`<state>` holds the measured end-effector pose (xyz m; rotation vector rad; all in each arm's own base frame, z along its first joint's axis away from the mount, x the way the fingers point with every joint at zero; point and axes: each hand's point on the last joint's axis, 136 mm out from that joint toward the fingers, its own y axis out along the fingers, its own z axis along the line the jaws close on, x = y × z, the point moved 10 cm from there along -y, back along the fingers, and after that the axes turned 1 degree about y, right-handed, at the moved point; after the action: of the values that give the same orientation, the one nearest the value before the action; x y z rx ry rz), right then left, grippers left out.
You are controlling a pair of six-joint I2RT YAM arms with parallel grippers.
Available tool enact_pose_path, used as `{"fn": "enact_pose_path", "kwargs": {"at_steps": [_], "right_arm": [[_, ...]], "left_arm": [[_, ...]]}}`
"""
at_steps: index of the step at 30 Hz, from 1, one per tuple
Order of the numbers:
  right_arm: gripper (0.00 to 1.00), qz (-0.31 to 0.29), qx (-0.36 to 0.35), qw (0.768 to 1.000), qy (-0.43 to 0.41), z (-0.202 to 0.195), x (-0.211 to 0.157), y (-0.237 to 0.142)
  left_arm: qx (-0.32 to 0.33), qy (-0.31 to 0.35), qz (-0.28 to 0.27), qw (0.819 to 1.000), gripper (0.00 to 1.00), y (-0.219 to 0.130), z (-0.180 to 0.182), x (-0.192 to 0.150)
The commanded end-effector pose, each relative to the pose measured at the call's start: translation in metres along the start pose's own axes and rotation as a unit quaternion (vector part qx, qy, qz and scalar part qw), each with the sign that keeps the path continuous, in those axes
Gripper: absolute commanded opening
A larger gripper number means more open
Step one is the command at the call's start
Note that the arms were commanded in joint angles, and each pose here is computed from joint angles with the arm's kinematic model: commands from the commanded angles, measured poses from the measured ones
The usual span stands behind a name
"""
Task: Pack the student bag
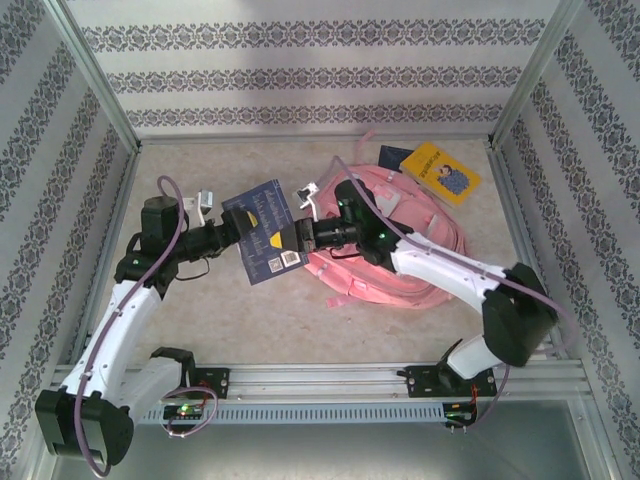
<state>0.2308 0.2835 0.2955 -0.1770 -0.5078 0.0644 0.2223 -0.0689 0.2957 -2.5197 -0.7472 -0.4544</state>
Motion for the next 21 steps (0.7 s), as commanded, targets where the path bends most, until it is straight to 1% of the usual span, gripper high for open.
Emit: {"fn": "enact_pose_path", "kwargs": {"at_steps": [1, 3, 7, 8, 11, 14, 18, 21], "right_arm": [[0.0, -0.029, 0.103, 0.992, -0.068, 0.047, 0.002, -0.018], [0.0, -0.028, 0.112, 0.99, -0.077, 0.057, -0.004, -0.023], [0.0, -0.033, 0.095, 0.991, -0.089, 0.066, -0.015, -0.033], [0.0, -0.032, 0.095, 0.991, -0.091, 0.068, -0.017, -0.034], [0.0, -0.023, 0.096, 0.991, -0.092, 0.072, -0.02, -0.036], [0.0, -0.009, 0.092, 0.991, -0.101, 0.077, -0.025, -0.038], [0.0, -0.004, 0.08, 0.991, -0.108, 0.082, -0.032, -0.045], [0.0, 0.005, 0.077, 0.991, -0.112, 0.086, -0.037, -0.048]], "left_arm": [[-0.149, 0.056, 0.005, 0.987, 0.9, -0.007, -0.04, 0.008], [-0.17, 0.069, 0.0, 0.983, 0.88, -0.013, -0.049, 0.007], [-0.229, 0.097, 0.0, 0.969, 0.86, -0.023, -0.073, -0.002], [-0.245, 0.104, 0.005, 0.964, 0.83, -0.023, -0.08, -0.005], [-0.278, 0.132, 0.044, 0.951, 0.68, -0.016, -0.095, -0.021], [-0.29, 0.15, 0.065, 0.943, 0.51, -0.013, -0.102, -0.032], [-0.293, 0.156, 0.072, 0.941, 0.34, -0.014, -0.104, -0.036], [-0.296, 0.159, 0.083, 0.938, 0.15, -0.011, -0.105, -0.039]]}}
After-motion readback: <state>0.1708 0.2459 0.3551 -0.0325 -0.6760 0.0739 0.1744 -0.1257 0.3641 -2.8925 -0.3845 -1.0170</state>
